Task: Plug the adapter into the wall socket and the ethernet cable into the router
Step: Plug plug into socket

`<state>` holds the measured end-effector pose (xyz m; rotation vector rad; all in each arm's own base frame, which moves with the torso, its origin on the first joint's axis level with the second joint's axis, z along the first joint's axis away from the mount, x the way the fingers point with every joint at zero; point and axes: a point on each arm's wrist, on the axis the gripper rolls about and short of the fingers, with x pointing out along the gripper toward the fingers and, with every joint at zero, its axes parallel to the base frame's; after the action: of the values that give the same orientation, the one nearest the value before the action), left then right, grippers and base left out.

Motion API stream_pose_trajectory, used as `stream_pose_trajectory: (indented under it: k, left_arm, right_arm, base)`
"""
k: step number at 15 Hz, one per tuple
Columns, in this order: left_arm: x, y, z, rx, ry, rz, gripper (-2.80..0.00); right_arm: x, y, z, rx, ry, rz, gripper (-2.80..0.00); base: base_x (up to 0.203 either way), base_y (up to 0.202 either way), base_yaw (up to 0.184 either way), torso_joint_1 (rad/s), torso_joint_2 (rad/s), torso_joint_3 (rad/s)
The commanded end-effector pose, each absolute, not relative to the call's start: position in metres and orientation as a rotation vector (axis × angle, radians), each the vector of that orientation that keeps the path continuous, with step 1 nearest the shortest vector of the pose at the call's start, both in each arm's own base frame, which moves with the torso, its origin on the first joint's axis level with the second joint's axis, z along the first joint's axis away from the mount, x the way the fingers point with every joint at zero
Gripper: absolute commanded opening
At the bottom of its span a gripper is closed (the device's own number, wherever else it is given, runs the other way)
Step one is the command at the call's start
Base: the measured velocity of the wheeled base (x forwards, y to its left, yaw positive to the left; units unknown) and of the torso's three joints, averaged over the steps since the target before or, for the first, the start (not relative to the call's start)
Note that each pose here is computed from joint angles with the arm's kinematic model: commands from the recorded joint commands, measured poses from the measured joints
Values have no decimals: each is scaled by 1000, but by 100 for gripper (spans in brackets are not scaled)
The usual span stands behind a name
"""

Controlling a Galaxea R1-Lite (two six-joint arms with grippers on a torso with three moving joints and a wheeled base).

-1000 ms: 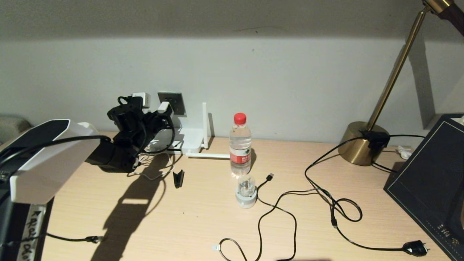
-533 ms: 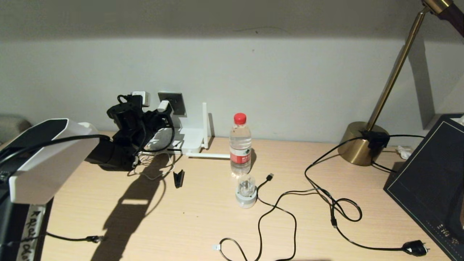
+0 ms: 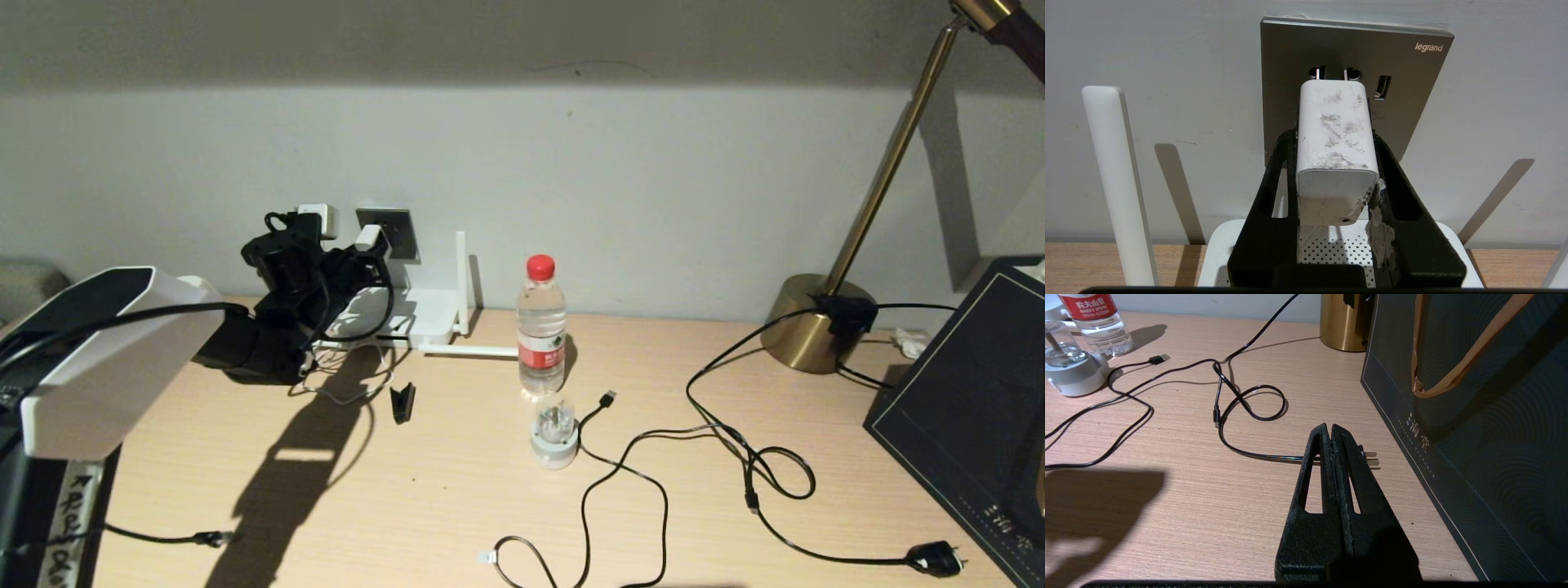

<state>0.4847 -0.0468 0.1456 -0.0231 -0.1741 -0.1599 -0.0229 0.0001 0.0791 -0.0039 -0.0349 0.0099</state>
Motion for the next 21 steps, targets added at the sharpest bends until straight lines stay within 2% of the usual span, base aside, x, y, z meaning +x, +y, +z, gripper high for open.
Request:
stream_pose_trajectory:
  k: [1, 21]
  left_arm:
    - [484, -49, 147, -24, -181, -165, -280]
    - [486, -52, 156, -22, -188, -168, -280]
  right_arm:
    - [-22, 0, 76, -5, -25, 11, -280]
    - [-22, 0, 76, -5, -25, 11, -280]
  base:
    - [0, 0, 0, 0, 0, 0]
    - [0, 0, 0, 0, 0, 0]
